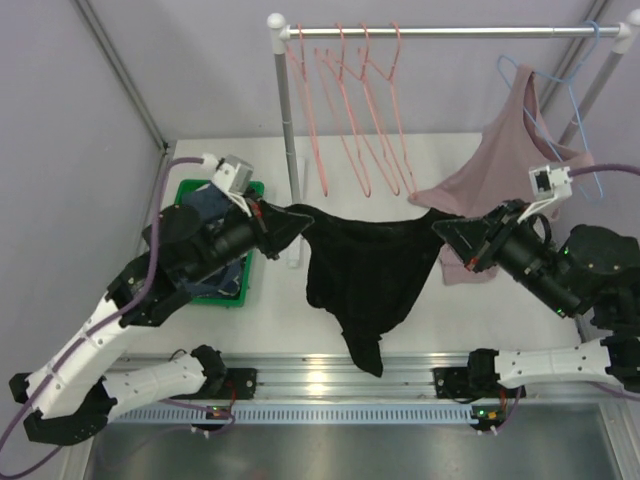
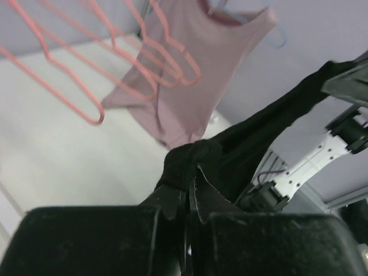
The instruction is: Place the tank top on the hanger
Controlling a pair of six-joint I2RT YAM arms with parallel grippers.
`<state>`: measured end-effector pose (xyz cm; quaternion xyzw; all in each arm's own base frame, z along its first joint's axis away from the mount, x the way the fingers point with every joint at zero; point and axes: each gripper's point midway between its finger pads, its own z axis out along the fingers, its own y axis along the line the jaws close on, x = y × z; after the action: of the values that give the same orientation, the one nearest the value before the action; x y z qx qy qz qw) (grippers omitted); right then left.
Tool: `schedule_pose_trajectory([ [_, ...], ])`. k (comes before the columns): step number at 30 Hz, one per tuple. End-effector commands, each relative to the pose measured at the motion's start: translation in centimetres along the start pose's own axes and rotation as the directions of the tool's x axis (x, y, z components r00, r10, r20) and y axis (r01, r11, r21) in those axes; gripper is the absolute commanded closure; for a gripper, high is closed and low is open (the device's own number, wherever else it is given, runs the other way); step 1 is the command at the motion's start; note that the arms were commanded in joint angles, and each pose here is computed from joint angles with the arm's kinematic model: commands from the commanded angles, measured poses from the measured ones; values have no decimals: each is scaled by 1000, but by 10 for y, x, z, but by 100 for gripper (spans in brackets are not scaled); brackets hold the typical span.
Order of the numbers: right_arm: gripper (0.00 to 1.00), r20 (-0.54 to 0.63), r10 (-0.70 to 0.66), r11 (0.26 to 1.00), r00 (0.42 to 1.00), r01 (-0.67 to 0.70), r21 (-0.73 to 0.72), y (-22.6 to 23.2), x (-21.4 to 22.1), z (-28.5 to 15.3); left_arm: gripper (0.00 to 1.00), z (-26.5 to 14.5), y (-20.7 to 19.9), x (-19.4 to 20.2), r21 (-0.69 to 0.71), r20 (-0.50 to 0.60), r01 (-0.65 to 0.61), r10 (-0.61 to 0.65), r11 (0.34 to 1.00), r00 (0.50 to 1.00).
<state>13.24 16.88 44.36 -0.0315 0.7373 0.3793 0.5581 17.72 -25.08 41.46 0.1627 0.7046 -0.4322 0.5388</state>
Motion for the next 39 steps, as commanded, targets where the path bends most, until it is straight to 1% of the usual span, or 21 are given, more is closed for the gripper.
schedule_pose_trajectory([
  [1, 100, 72, -149, 987, 986, 144, 67, -2, -44, -4, 100, -14, -29, -52, 83, 102, -98, 89, 992, 991],
  [3, 100, 96, -183, 981, 979, 175, 85, 9, -58, 3, 100, -22, -44, -82, 109, 161, -127, 108, 986, 981],
  [4, 100, 135, -165, 985, 977, 156, 76, 14, -80, -3, 100, -15, -47, -86, 113, 158, -137, 118, 984, 980],
  [7, 100, 178, -233, 971, 956, 219, 93, 28, -109, -2, 100, -15, -57, -115, 110, 203, -165, 141, 980, 969],
  [9, 100, 185, -264, 963, 947, 247, 109, 38, -115, 6, 100, -22, -65, -137, 108, 253, -183, 151, 977, 955],
  [13, 100, 207, -310, 949, 928, 290, 124, 50, -129, 12, 100, -10, -66, -147, 93, 263, -189, 159, 977, 952],
  [17, 100, 148, -340, 936, 929, 319, 146, 47, -106, 27, 100, 1, -60, -129, 94, 208, -161, 139, 983, 968],
  [20, 100, 88, -301, 949, 949, 289, 128, 30, -71, 34, 100, 6, -48, -98, 87, 143, -116, 103, 989, 984],
  [21, 100, 67, -287, 952, 956, 277, 126, 24, -59, 36, 100, 15, -37, -70, 78, 76, -99, 93, 992, 993],
  [22, 100, 1, -268, 955, 963, 265, 133, 12, -25, 46, 100, 8, -37, -60, 88, 63, -64, 59, 994, 996],
  [24, 100, -32, -209, 969, 977, 211, 128, -6, 1, 40, 100, 7, -20, -17, 71, -8, -20, 20, 997, 1000],
  [25, 100, -112, -180, 967, 977, 197, 160, -25, 46, 48, 100, 6, -15, -1, 66, -38, 19, -17, 998, 999],
  [26, 100, -128, -130, 980, 983, 147, 137, -31, 61, 40, 100, 5, -9, 14, 55, -62, 43, -39, 998, 997],
  [28, 100, -247, -57, 977, 967, 105, 187, -62, 132, 43, 100, -1, 13, 63, 7, -132, 97, -95, 995, 987],
  [29, 100, -246, -8, 982, 969, 54, 182, -69, 144, 38, 100, -2, 22, 78, -22, -148, 113, -115, 993, 982],
  [30, 100, -273, 23, 981, 962, 31, 192, -78, 164, 37, 100, -3, 39, 113, -65, -206, 130, -140, 989, 969],
  [31, 100, -321, 58, 969, 945, 25, 248, -102, 202, 36, 100, -4, 41, 122, -65, -202, 162, -172, 985, 964],
  [33, 100, -354, 119, 971, 928, -34, 237, -108, 228, 35, 100, -4, 58, 165, -109, -265, 189, -211, 976, 941],
  [34, 100, -399, 141, 962, 906, -30, 272, -125, 254, 34, 100, 0, 60, 171, -105, -260, 213, -233, 971, 937],
  [36, 100, -414, 171, 960, 894, -57, 273, -131, 270, 43, 100, 4, 74, 207, -141, -313, 228, -262, 963, 913],
  [39, 100, -486, 194, 952, 852, -44, 303, -157, 306, 48, 100, 13, 88, 236, -172, -346, 250, -296, 953, 891],
])
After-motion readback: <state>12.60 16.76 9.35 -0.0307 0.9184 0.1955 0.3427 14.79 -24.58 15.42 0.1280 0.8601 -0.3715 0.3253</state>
